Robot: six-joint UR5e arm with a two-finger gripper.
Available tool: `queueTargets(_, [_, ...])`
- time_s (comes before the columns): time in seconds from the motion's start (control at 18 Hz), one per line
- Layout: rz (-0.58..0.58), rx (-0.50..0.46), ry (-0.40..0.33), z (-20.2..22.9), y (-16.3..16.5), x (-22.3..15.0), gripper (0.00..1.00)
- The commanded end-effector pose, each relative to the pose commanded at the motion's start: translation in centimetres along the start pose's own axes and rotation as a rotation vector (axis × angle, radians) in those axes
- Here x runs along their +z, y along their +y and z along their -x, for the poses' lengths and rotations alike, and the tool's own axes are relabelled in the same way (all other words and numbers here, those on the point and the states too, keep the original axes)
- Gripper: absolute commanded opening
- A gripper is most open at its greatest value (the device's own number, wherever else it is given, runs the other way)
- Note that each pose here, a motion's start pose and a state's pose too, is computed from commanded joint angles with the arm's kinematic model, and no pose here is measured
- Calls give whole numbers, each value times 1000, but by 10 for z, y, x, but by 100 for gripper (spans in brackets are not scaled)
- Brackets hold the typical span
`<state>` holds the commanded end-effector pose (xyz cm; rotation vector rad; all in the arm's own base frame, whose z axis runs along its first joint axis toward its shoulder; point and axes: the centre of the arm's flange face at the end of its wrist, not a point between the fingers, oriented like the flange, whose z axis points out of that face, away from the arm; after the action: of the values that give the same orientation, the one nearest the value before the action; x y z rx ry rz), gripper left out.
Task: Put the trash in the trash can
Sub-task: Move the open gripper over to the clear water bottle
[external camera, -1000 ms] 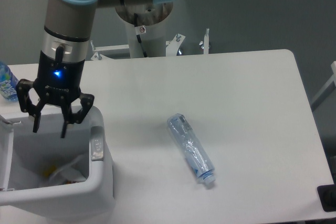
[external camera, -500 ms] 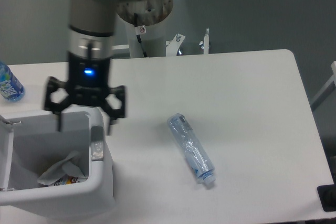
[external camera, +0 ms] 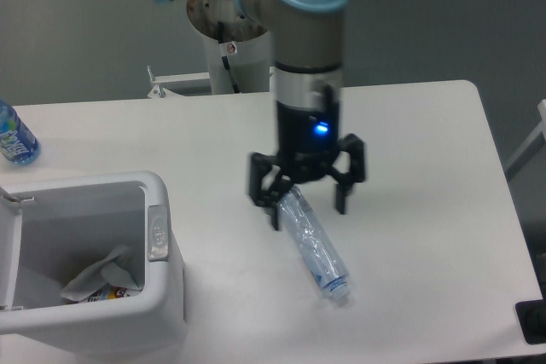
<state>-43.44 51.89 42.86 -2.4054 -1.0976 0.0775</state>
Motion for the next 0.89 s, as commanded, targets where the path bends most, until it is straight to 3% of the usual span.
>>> queueTargets(0.22, [7, 2, -115, 21, 0, 51, 100])
queueTargets(0.61, [71, 0, -103, 36, -4, 139, 100])
queueTargets(0.89, [140, 6, -97, 31, 13, 189, 100])
